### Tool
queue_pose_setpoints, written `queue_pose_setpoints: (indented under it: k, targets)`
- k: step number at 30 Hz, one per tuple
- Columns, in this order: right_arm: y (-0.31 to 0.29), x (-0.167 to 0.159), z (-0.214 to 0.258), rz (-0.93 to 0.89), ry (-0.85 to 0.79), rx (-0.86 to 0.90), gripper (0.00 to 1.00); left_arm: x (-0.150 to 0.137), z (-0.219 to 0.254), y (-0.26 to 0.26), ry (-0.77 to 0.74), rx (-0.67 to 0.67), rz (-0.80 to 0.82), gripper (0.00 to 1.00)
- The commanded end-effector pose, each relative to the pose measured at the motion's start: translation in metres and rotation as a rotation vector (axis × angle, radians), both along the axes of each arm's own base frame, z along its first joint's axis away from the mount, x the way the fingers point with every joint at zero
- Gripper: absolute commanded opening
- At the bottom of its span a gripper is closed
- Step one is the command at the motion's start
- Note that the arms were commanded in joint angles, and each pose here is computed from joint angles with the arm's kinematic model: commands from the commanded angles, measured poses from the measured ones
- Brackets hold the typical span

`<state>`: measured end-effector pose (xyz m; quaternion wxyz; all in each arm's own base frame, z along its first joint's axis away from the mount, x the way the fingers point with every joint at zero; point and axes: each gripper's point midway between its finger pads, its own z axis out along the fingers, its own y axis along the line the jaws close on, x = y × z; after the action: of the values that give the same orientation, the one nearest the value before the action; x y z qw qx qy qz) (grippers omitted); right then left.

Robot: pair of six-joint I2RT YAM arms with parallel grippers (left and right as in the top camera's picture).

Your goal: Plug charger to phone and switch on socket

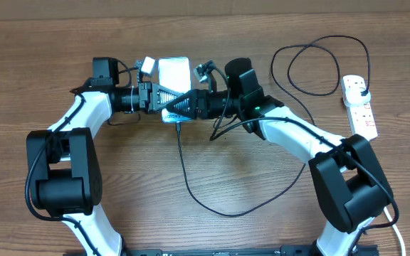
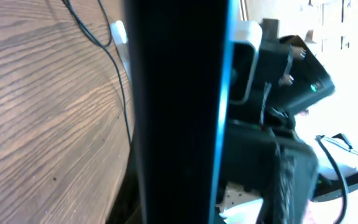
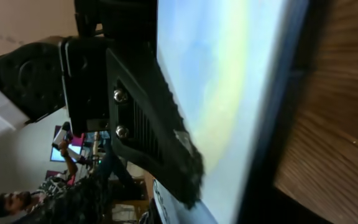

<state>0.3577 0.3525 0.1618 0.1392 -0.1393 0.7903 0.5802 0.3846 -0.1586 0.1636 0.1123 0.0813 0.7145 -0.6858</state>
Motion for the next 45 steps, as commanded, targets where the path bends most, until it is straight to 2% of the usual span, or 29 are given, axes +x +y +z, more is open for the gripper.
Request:
queue_pose_setpoints:
  k: [1,10,19,21,22,25,34,35,38,45]
  targets:
    - [-0.012,0.008,0.023,0.02,-0.026,0.053,0.77,-0.005,0.018,0.001,-0.053,-0.043,-0.016,0.04]
    - [-0.052,0.041,0.028,-0.082,0.001,0.074,0.78,-0.02,0.014,-0.005,-0.007,-0.045,-0.028,0.04]
    - [-0.066,0.042,0.031,-0.064,0.015,0.098,0.57,-0.035,0.014,-0.029,-0.055,-0.046,-0.096,0.04]
    - [-0.068,0.043,0.031,-0.066,0.015,0.099,0.49,-0.038,0.013,-0.035,-0.069,-0.046,-0.113,0.04]
    - [-0.069,0.043,0.032,-0.064,0.016,0.101,0.41,-0.039,0.013,-0.037,-0.069,-0.046,-0.12,0.04]
    - [-0.069,0.04,0.03,-0.056,0.032,0.1,0.27,-0.041,0.013,-0.041,-0.072,-0.046,-0.13,0.04]
    - [-0.066,0.027,0.013,-0.007,0.006,0.047,0.26,-0.041,0.013,-0.041,-0.071,-0.045,-0.131,0.04]
    - [-0.064,0.025,0.013,-0.001,0.004,0.047,0.25,-0.041,0.013,-0.041,-0.071,-0.046,-0.131,0.04]
    - [-0.061,0.023,0.014,0.007,-0.003,0.048,0.11,-0.042,0.013,-0.041,-0.063,-0.046,-0.131,0.04]
    - [-0.061,0.025,0.016,0.008,-0.023,0.053,0.04,-0.043,0.012,-0.043,-0.06,-0.04,-0.135,0.04]
